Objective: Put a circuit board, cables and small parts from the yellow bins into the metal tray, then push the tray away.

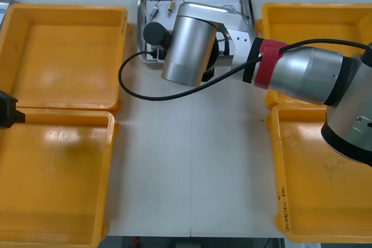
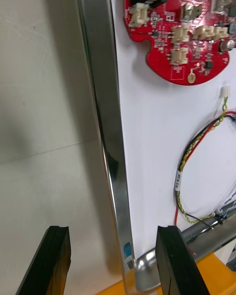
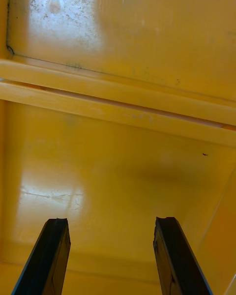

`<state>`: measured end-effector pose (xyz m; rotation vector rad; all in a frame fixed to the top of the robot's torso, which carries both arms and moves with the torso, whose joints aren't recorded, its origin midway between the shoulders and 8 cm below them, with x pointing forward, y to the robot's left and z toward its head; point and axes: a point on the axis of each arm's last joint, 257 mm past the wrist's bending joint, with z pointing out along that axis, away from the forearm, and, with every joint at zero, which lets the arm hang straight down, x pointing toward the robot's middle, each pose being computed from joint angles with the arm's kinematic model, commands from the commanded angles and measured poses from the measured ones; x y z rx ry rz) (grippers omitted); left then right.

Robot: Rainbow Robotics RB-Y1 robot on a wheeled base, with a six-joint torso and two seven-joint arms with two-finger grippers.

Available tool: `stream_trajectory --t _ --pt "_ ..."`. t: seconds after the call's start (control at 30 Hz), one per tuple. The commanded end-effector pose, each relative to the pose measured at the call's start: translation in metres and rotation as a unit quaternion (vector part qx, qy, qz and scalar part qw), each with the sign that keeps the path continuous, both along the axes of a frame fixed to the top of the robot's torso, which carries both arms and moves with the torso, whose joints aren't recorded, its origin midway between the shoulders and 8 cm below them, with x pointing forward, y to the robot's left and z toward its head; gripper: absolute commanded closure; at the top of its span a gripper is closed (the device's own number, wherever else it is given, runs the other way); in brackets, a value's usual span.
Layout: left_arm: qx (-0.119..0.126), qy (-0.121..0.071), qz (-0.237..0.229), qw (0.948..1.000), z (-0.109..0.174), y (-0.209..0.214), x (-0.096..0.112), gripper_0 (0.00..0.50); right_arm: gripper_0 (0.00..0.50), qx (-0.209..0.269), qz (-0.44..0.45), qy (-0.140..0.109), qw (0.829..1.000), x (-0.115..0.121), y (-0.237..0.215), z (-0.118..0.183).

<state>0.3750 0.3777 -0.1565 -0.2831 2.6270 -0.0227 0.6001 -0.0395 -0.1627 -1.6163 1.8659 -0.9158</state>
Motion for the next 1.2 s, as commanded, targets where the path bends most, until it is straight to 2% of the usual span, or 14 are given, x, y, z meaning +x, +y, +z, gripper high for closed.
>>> stream_trajectory --t 0.03,0.2,0.37,0.53,0.6,0.73,0.87,0.93,1.07,1.2 --pt "0.033 -0.006 -0.001 0.9994 0.012 0.019 -0.005 0.0 0.0 0.042 -0.005 -0.009 0.999 -0.016 0.032 0.042" --pt "0.033 -0.006 -0.001 0.9994 0.012 0.019 -0.005 0.0 0.0 0.082 -0.051 0.019 0.995 -0.038 0.03 0.044" --pt "0.033 -0.006 -0.001 0.9994 0.012 0.019 -0.005 0.0 0.0 0.135 -0.118 0.049 0.983 -0.074 0.021 0.042" --pt "0.033 -0.006 -0.001 0.9994 0.012 0.019 -0.005 0.0 0.0 0.199 -0.183 0.08 0.959 -0.109 0.005 0.048" --pt "0.033 -0.006 -0.001 0.9994 0.012 0.019 -0.005 0.0 0.0 0.237 -0.189 0.087 0.949 -0.114 0.008 0.051" --pt "0.033 -0.006 -0.001 0.9994 0.012 0.019 -0.005 0.0 0.0 0.301 -0.201 0.08 0.929 -0.121 0.007 0.062" --pt "0.033 -0.006 -0.001 0.9994 0.012 0.019 -0.005 0.0 0.0 0.34 -0.215 0.07 0.913 -0.126 0.003 0.07" --pt "0.033 -0.006 -0.001 0.9994 0.012 0.019 -0.005 0.0 0.0 0.368 -0.227 0.068 0.899 -0.129 -0.003 0.073" --pt "0.033 -0.006 -0.001 0.9994 0.012 0.019 -0.005 0.0 0.0 0.402 -0.248 0.075 0.878 -0.139 -0.022 0.07" --pt "0.033 -0.006 -0.001 0.9994 0.012 0.019 -0.005 0.0 0.0 0.444 -0.276 0.088 0.848 -0.147 -0.05 0.07"
